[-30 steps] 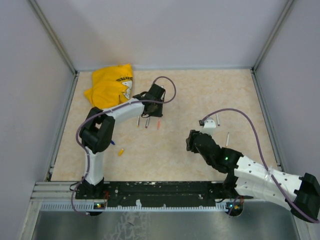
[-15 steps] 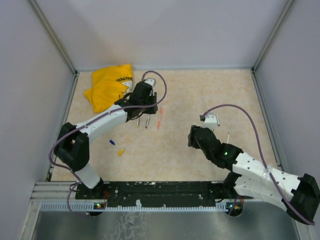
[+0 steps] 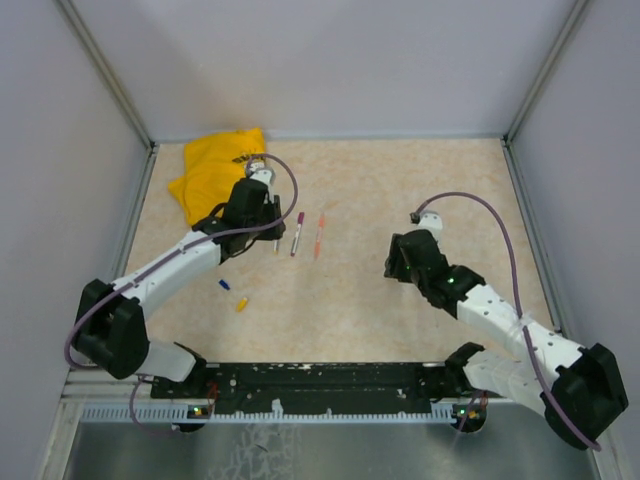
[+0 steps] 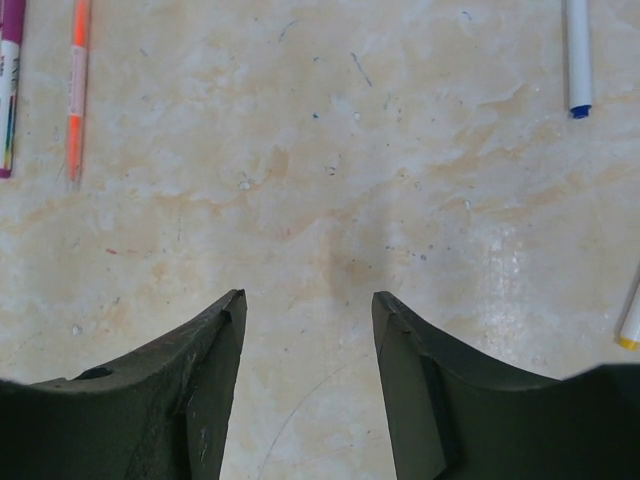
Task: Insert the pens into the pen caps
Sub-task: Place the pen at the center of the board, then move the pen to the center of the board.
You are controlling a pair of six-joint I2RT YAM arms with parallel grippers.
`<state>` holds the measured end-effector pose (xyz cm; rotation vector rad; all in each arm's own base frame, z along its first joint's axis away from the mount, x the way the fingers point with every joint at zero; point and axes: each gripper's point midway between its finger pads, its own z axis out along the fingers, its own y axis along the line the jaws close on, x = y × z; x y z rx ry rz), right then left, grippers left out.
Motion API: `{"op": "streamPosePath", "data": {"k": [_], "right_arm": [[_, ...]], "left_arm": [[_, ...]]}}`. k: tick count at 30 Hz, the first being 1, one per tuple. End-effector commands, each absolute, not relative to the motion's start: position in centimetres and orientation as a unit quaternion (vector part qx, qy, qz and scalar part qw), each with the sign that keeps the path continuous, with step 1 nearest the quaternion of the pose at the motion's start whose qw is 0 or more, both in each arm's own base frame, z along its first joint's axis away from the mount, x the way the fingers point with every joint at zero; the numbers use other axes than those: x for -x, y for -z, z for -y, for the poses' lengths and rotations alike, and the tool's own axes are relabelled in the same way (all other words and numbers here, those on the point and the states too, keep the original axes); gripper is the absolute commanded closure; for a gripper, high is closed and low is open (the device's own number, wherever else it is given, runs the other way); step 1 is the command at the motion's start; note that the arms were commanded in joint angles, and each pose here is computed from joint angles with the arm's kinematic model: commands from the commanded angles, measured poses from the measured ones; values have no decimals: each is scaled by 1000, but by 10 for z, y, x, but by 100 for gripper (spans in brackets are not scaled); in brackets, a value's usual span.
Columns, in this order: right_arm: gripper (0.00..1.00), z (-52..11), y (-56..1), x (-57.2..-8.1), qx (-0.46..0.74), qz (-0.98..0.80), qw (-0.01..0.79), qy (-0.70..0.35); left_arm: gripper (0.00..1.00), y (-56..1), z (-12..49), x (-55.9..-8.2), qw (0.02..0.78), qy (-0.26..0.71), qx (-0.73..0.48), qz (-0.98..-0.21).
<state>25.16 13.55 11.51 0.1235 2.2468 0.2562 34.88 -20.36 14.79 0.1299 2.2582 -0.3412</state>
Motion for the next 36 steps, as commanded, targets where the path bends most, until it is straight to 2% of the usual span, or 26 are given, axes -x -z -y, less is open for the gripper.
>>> {"op": "streamPosePath", "data": {"k": [1,6,17,26,36], "right_arm": [[46,-118,-125,-265,-101,-901,412,-89],[45,-78,-110,-277,-173,-905,382,-68],[44,10,-99,-289,-283,-877,386,47],[44,35,-69,-284,-303,-883,348,86],[49,36,-42,-283,-306,-895,319,68]], "left_arm": [[64,-151,188,-346,424,137,-33,-895],[64,-149,180,-343,423,142,-30,-894],[64,-147,173,-341,421,143,-26,-895],[64,-149,171,-341,423,146,-24,-894],[64,-150,170,-340,425,148,-23,-893]]}}
